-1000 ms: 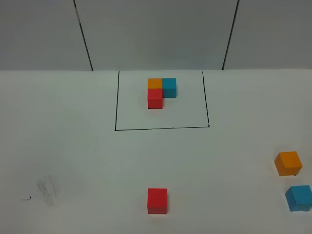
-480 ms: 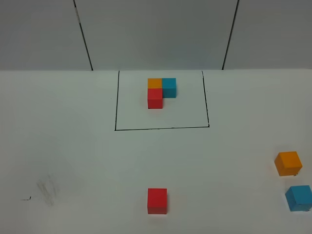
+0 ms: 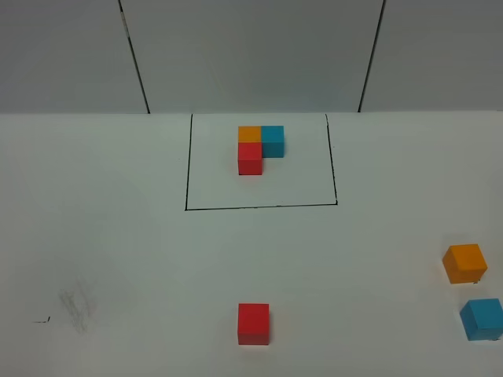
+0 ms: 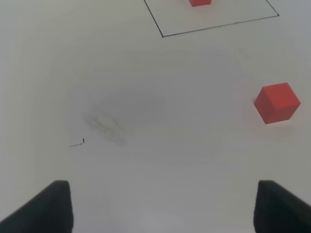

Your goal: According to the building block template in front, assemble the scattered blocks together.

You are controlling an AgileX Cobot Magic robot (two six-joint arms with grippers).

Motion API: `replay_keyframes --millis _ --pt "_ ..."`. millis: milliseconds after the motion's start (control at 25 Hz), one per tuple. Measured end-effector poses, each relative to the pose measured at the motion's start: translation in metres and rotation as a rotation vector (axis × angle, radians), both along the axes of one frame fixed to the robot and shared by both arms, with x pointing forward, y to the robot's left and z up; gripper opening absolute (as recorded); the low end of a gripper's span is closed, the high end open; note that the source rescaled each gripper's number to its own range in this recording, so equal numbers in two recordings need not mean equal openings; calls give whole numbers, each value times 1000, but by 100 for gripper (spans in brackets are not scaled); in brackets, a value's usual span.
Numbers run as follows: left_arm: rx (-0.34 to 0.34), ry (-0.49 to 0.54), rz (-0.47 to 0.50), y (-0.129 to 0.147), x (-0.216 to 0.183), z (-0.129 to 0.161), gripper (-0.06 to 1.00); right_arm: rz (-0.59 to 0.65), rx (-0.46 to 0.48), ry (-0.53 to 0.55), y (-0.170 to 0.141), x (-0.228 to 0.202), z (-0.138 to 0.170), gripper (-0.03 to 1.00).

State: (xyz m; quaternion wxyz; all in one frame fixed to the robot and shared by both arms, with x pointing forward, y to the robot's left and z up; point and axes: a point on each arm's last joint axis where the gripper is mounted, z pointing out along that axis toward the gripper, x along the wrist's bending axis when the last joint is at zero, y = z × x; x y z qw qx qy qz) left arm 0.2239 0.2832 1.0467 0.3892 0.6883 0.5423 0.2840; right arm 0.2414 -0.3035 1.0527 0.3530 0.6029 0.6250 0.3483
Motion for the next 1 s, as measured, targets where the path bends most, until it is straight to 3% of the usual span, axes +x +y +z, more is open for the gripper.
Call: replay_keyframes --millis 760,1000 --pt "0 0 0 0 0 0 96 -4 19 4 1 3 2 0" --pt "0 0 0 0 0 0 96 -16 34 106 3 26 11 0"
